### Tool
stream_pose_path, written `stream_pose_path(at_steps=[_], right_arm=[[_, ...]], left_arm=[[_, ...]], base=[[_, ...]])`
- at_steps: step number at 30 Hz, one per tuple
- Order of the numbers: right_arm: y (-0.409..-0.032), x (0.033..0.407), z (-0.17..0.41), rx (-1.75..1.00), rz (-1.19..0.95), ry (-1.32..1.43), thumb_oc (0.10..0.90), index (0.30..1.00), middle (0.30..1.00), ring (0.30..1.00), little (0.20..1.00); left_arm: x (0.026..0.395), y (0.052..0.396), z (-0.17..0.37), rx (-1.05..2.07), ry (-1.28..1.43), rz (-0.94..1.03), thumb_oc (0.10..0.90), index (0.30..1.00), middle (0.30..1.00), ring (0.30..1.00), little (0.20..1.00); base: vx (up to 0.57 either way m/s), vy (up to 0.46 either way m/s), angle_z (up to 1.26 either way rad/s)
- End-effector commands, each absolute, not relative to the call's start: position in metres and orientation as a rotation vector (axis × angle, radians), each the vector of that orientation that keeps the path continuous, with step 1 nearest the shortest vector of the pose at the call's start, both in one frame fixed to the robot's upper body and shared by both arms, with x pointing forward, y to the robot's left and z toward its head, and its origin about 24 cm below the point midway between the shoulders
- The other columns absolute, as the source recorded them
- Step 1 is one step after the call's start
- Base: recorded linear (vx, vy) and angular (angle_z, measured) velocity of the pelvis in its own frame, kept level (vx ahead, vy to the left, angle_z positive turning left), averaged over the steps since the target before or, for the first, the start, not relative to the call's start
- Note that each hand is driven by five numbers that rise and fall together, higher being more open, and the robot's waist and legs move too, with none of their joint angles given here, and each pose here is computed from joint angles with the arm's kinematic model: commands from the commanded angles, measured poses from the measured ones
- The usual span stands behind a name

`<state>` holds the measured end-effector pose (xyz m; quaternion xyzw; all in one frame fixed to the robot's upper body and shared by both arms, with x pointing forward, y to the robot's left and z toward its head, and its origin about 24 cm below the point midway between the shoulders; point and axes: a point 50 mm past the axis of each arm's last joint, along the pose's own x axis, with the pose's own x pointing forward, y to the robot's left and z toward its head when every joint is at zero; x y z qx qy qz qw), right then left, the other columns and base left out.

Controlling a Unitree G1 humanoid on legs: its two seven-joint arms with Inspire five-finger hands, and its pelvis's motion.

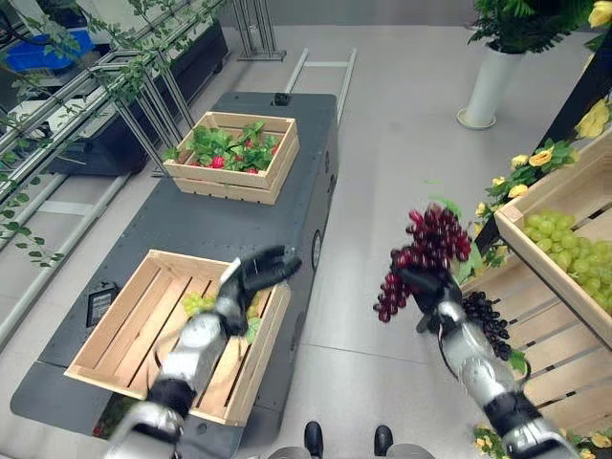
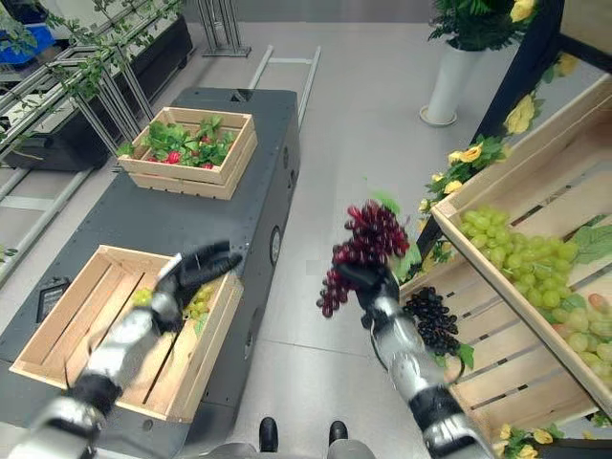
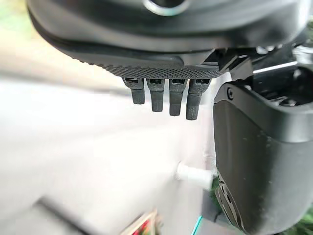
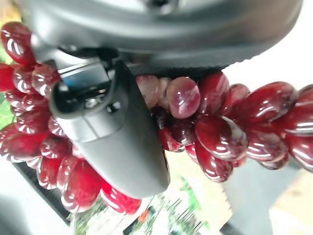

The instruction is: Pick up the fruits from the basket on one side to the basket on the other side

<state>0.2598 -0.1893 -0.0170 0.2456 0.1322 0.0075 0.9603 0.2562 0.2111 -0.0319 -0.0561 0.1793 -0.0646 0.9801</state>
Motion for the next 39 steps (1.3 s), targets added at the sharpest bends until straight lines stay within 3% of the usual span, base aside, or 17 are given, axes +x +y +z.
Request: stream_pose_path(at_steps=[1, 14, 22, 30, 39], right_arm=[[-0.181, 0.277, 0.026, 0.522, 0.146, 0.026, 0.4, 0.3, 0.3, 0.3, 0.3], [-0.2, 0.256, -0.008, 0.526, -0.049, 0.155, 0.4, 0.3, 0.3, 0.3, 0.3], [-0.215, 0.258, -0.012, 0.473, -0.127, 0.169, 0.4, 0.3, 0.3, 0.3, 0.3], [-0.246, 0.308, 0.058, 0.398, -0.282, -0.115, 0.4, 0.3, 0.3, 0.3, 0.3], [-0.298, 0.316, 0.092, 0.274, -0.45, -0.203, 0.4, 0.3, 0.3, 0.3, 0.3]], left_arm=[[0.284, 0.213, 0.011, -0.113, 0.098, -0.136, 0.8, 0.9, 0.9, 0.9, 0.9], [0.25, 0.191, -0.027, -0.178, 0.265, -0.196, 0.8, 0.9, 0.9, 0.9, 0.9], [0.257, 0.173, -0.02, -0.241, 0.217, -0.195, 0.8, 0.9, 0.9, 0.9, 0.9], [0.299, 0.143, 0.029, -0.227, 0.058, -0.257, 0.8, 0.9, 0.9, 0.9, 0.9], [0.302, 0.134, 0.033, -0.249, 0.061, -0.274, 0.8, 0.9, 0.9, 0.9, 0.9]], base=[[0.02, 0.01, -0.14], [0.02, 0.006, -0.13], [-0.01, 0.044, -0.12], [-0.25, -0.012, -0.08], [-0.06, -0.006, 0.05]])
